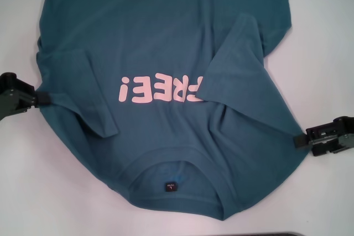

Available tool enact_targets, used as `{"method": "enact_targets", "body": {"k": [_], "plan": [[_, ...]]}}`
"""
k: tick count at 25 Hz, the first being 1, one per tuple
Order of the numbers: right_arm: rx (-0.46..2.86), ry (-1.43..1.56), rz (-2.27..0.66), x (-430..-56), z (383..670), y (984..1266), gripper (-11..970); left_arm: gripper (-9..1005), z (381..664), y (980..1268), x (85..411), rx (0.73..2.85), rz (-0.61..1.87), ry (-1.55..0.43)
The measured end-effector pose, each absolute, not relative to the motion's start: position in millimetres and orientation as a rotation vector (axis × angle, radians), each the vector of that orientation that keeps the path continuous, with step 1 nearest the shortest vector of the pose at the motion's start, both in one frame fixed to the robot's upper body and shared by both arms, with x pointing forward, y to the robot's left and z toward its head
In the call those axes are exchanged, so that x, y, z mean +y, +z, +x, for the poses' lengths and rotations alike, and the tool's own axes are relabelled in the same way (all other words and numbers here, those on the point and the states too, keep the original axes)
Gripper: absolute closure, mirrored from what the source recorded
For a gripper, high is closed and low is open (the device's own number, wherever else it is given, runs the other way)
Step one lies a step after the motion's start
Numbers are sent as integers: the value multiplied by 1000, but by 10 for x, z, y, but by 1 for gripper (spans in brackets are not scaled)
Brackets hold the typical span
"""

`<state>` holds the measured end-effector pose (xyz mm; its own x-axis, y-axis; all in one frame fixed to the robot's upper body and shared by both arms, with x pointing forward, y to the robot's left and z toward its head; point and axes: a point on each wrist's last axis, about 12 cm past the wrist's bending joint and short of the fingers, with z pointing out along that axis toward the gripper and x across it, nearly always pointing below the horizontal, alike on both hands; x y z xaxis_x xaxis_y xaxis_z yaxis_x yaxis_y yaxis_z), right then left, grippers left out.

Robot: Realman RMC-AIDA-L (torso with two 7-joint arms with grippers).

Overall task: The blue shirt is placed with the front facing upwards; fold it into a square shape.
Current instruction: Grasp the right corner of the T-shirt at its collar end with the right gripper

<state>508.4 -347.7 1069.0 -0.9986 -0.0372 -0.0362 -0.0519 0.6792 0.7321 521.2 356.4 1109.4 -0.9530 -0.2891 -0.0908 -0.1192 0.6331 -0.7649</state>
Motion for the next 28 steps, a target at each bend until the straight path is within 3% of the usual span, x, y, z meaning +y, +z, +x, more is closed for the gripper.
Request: {"method": "enact_targets", "body": {"k": [28], "plan": [[2821, 1268, -138, -3248, 5275, 10735, 55, 995, 5200, 11085, 3540, 2652, -325, -1232]]}}
